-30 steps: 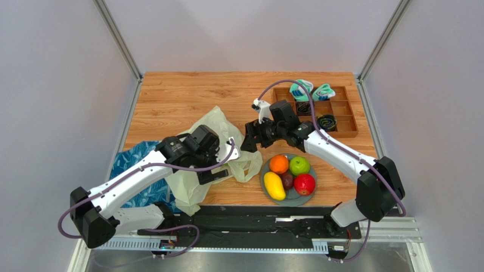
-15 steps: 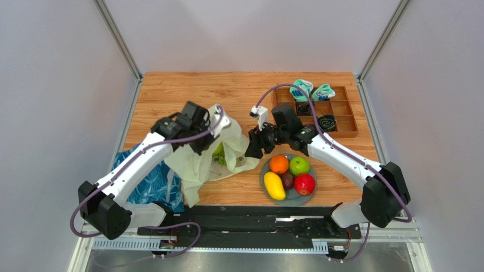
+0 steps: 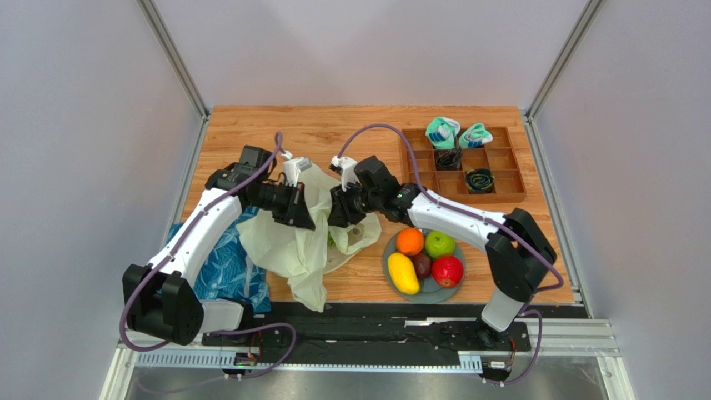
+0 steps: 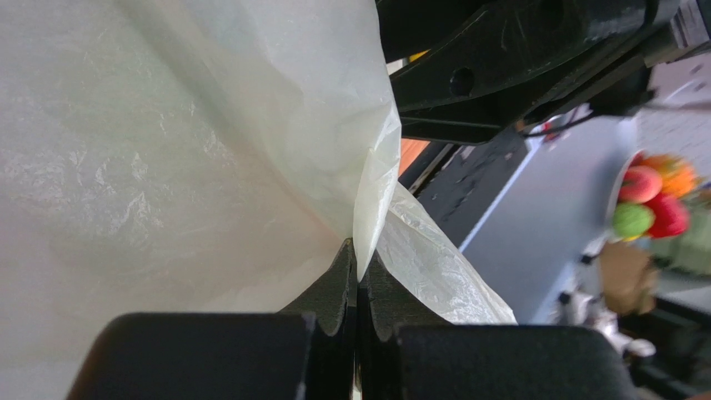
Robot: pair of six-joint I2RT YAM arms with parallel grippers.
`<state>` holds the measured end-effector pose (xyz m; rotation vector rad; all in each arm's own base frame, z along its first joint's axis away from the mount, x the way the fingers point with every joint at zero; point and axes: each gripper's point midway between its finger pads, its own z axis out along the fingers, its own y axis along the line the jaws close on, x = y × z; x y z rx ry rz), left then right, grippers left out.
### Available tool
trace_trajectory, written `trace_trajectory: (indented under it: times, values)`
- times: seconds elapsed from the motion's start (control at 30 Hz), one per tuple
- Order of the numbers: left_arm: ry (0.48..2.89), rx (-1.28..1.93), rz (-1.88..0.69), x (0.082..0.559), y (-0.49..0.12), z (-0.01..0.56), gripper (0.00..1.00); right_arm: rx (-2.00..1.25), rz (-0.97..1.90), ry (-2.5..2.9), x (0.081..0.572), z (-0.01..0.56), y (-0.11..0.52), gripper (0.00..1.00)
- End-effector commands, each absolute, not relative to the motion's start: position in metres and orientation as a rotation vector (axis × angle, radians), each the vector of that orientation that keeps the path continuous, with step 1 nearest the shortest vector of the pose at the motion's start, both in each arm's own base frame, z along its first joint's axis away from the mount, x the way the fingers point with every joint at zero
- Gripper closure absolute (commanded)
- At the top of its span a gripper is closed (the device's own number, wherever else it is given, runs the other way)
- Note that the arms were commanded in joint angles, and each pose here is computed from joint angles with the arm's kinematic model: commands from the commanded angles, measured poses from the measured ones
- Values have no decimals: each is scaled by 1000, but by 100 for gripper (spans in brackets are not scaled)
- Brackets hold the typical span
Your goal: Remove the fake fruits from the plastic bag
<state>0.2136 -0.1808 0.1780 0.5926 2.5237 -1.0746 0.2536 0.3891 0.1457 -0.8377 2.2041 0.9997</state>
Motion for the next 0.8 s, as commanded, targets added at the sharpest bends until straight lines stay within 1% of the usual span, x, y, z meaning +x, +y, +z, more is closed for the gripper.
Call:
trace_trajectory:
  times: [0.0,0.1,0.2,0.23,0.27,0.37,0.4,0.47,0.5,0.57,0.6,0.67,0.7,0.77]
  values:
    - [2432,316,-1369,230,-183,207,100,-744,1048,2101,286,183,426,73]
    - [2407,265,-1408,238,-178,213,100,-751,1001,2150,282,169,429,86]
    - [2408,232,-1417,239,-174,212,100,-783,998,2158,268,170,432,92]
    - [2407,223,-1423,239,-173,211,100,-809,1001,2138,258,179,433,92]
    - [2411,208,-1431,238,-172,209,100,-808,961,2117,258,185,430,90]
    - [2420,173,-1443,237,-170,203,100,-883,861,2019,247,204,423,62]
    - [2415,161,-1456,237,-169,203,100,-921,868,1993,241,207,423,57]
    - [2414,130,-1484,238,-169,200,100,-1022,965,1953,219,214,426,64]
    - [2401,125,-1513,239,-169,202,100,-1048,993,1957,212,211,427,72]
    - [2387,122,-1525,241,-168,202,100,-1102,1053,1968,197,204,432,78]
    - [2380,116,-1530,242,-166,202,100,-1107,1066,2005,195,192,437,80]
    - [2365,131,-1560,240,-166,206,100,-1082,1042,2058,203,176,441,80]
    - [2365,127,-1572,240,-165,206,100,-1061,1024,2089,211,165,448,78]
    - [2362,143,-1597,235,-166,209,100,-944,962,2160,234,151,448,71]
